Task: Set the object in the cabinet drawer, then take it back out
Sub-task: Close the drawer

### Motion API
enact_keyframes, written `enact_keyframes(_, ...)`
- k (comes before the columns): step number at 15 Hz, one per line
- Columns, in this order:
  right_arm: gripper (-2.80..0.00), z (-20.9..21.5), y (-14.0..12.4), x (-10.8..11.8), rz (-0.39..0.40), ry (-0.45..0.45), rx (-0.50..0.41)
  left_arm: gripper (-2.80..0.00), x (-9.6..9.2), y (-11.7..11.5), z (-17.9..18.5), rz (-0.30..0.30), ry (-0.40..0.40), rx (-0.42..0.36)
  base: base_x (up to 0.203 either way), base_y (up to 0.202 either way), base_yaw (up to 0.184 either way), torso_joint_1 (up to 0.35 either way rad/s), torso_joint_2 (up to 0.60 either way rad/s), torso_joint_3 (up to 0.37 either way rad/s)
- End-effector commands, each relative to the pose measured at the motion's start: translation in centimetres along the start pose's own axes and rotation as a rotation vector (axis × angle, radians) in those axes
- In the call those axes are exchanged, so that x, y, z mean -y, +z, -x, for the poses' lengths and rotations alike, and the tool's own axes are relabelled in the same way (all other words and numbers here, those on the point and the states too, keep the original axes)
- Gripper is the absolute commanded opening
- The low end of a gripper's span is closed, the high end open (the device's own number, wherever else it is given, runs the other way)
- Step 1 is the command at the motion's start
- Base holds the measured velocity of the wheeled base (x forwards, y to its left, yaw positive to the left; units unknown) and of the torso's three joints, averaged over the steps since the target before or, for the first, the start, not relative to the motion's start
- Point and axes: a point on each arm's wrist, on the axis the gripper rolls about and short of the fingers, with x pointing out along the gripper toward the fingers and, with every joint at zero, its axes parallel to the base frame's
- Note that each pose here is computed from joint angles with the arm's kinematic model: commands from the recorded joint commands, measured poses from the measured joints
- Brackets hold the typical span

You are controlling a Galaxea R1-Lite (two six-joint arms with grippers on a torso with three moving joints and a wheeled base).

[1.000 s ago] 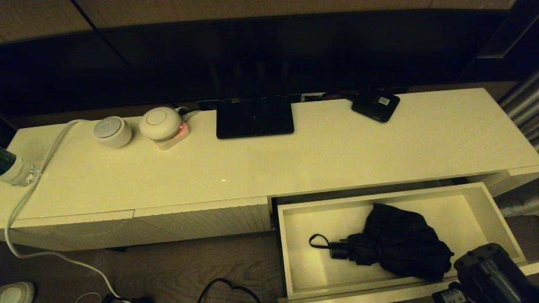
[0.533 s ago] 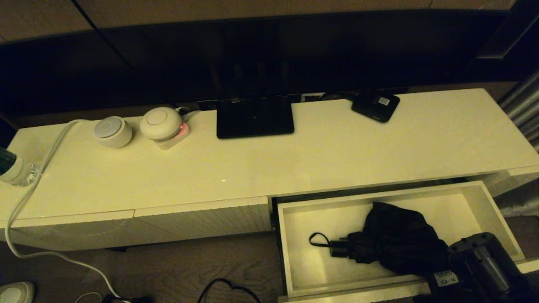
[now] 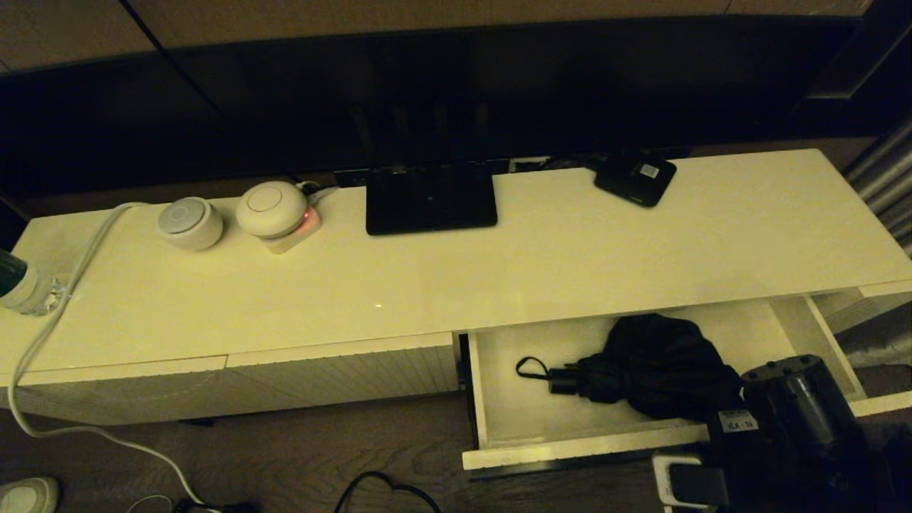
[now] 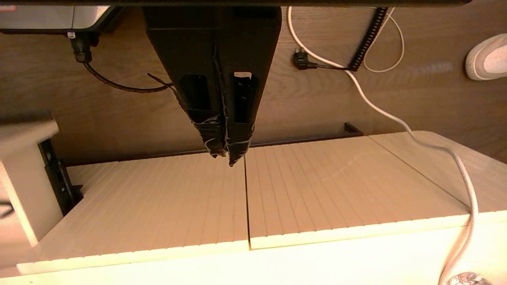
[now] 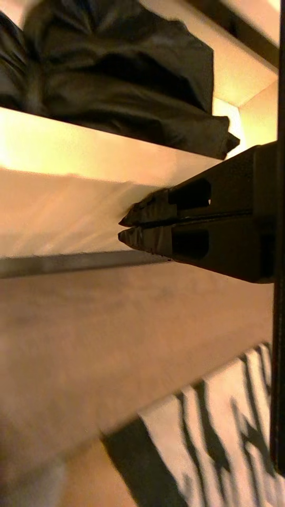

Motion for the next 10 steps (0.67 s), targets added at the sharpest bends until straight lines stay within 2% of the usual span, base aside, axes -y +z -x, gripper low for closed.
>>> enact_keyframes(1, -2.8, -1.1, 0.6, 1.0, -0.001, -0.035, 0.012, -2.8, 0.0, -0.1, 0.0, 0.0, 0.001, -0.004, 0.0, 0.0, 0.0, 0.0, 0.0, 0.0)
enact_keyframes(4, -2.8, -1.8, 1.2, 2.8, -0.018, -0.105, 0.034, -2.8, 0.0, -0.1, 0.0, 0.0, 0.001, -0.003, 0.0, 0.0, 0.0, 0.0, 0.0, 0.0)
enact_keyframes(10, -2.8, -2.7, 1.3, 6.1, -0.062, -0.191, 0.031, -2.8, 0.0, -0.1, 0.0, 0.0, 0.001, -0.003, 0.0, 0.0, 0.0, 0.0, 0.0, 0.0)
